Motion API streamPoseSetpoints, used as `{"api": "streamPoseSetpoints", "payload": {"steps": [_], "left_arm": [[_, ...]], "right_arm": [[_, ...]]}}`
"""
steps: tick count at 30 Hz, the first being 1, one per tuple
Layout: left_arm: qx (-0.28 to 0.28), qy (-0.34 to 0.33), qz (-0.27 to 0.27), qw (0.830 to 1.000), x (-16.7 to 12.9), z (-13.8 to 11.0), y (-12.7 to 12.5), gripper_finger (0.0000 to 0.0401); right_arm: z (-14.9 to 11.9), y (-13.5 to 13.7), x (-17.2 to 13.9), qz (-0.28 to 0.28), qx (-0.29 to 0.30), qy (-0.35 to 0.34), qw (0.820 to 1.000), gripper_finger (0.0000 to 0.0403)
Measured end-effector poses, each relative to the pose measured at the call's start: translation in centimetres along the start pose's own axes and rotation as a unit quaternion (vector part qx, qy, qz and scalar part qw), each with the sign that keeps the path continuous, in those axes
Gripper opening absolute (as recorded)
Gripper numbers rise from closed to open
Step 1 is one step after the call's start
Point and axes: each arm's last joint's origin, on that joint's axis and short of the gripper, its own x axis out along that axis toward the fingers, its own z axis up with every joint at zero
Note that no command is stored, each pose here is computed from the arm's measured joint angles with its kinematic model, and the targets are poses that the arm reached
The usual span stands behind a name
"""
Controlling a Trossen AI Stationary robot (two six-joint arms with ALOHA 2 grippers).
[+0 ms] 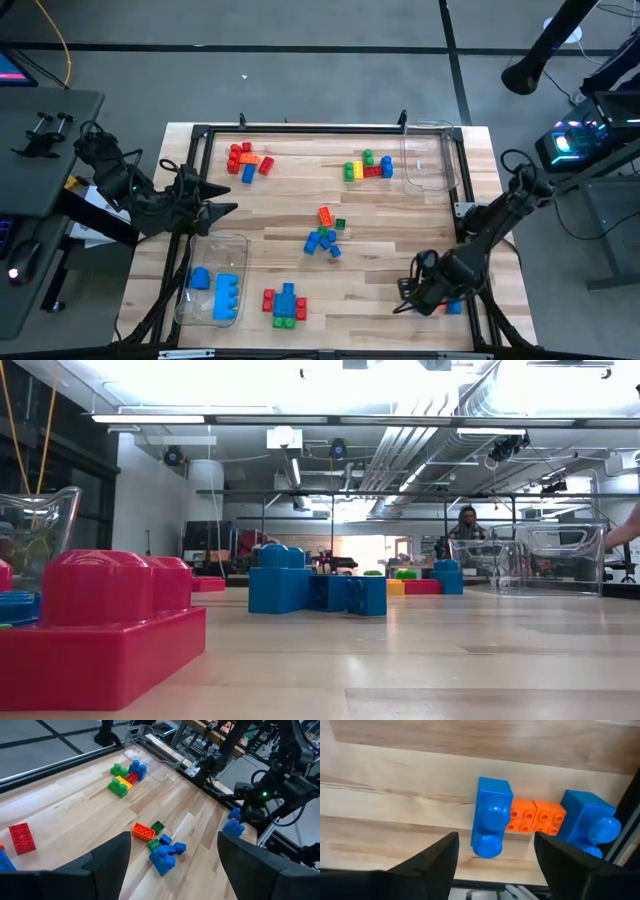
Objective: Sort blocks by size
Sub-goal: Put the large blue game piece into the bottom transparent bin
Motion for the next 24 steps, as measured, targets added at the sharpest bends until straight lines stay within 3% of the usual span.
{"api": "streamPoseSetpoints", "payload": {"steps": [16, 20, 24], "left_arm": [[-0.023, 0.013, 0.009, 1.000, 0.8, -0.8, -1.0, 0.0282], [-0.025, 0.035, 0.003, 0.999, 1.0, -1.0, -1.3, 0.0282], [-0.024, 0.069, -0.010, 0.997, 1.1, -1.3, -1.5, 0.0282]], "right_arm": [[-0.3, 1.5, 4.7, -0.069, 0.001, -0.029, 0.997, 0.0256], [-0.5, 2.1, 5.8, -0.061, -0.003, -0.023, 0.998, 0.0231], [-0.5, 2.3, 6.3, -0.065, -0.010, -0.022, 0.998, 0.0174]]}}
